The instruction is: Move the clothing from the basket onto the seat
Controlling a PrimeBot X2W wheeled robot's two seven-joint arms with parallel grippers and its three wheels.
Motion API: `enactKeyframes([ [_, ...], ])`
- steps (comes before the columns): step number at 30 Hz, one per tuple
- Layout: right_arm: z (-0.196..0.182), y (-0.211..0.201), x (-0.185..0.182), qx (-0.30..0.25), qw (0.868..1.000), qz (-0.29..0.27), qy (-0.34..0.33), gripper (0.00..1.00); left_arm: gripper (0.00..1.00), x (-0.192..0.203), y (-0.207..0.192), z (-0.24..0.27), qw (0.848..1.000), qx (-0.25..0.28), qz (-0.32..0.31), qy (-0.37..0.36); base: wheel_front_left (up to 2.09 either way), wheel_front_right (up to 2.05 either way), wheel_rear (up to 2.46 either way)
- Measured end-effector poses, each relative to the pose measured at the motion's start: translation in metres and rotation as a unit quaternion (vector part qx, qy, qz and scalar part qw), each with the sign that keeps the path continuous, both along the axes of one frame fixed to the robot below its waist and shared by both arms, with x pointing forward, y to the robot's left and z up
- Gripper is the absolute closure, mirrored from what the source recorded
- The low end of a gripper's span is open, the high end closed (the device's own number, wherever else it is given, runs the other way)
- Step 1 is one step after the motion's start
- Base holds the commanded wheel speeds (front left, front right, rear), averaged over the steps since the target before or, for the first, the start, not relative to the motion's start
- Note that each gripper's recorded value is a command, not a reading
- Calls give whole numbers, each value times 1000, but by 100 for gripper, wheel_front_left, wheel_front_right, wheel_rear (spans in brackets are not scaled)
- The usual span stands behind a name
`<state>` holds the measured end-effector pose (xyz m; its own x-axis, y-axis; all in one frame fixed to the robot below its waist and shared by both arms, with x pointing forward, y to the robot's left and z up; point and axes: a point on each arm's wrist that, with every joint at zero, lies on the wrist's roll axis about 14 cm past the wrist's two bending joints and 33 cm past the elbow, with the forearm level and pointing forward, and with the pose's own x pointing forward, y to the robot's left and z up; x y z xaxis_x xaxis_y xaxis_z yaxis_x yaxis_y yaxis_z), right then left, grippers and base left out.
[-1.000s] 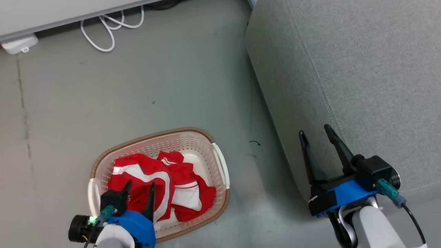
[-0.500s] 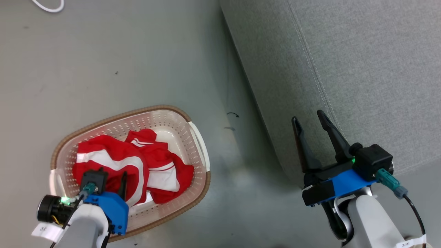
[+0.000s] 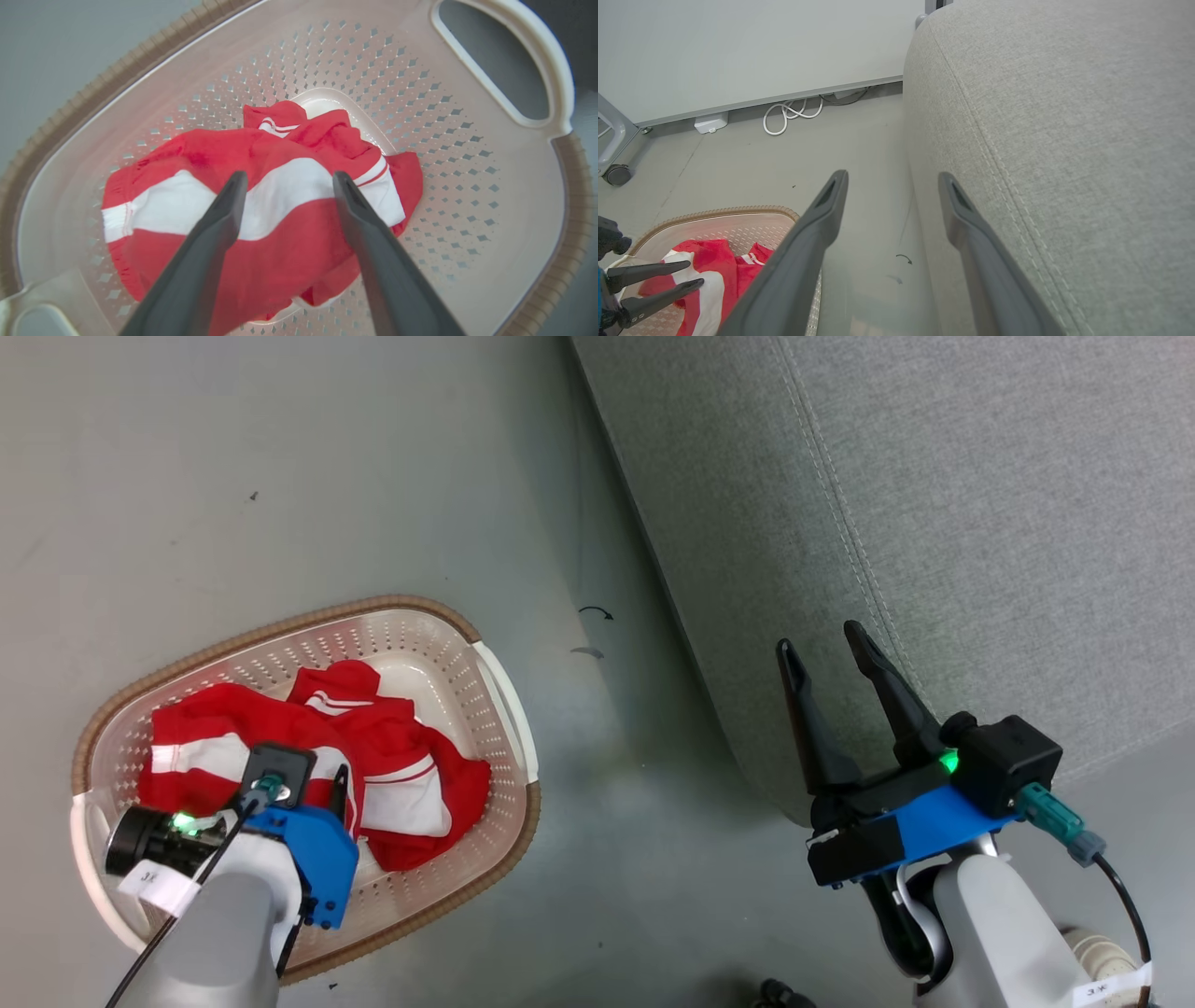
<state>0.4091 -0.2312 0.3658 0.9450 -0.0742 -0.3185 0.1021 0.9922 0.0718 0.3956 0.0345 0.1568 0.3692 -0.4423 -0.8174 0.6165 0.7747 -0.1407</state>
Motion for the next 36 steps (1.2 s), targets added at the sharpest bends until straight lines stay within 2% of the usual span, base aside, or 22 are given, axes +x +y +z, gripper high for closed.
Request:
enactKeyframes([
  [8,3,-3,1,7,1000,-8,-5,0,0,2,-1,3,1000,1,-6,-6,0,0,0],
  [21,28,3,8,10,999,1,-43,0,0,-11,7,25,1000,6,-4,-5,0,0,0],
  [36,18,8,11,14,999,8,-32,0,0,-19,16,11,998,37,-51,25,0,0,0],
])
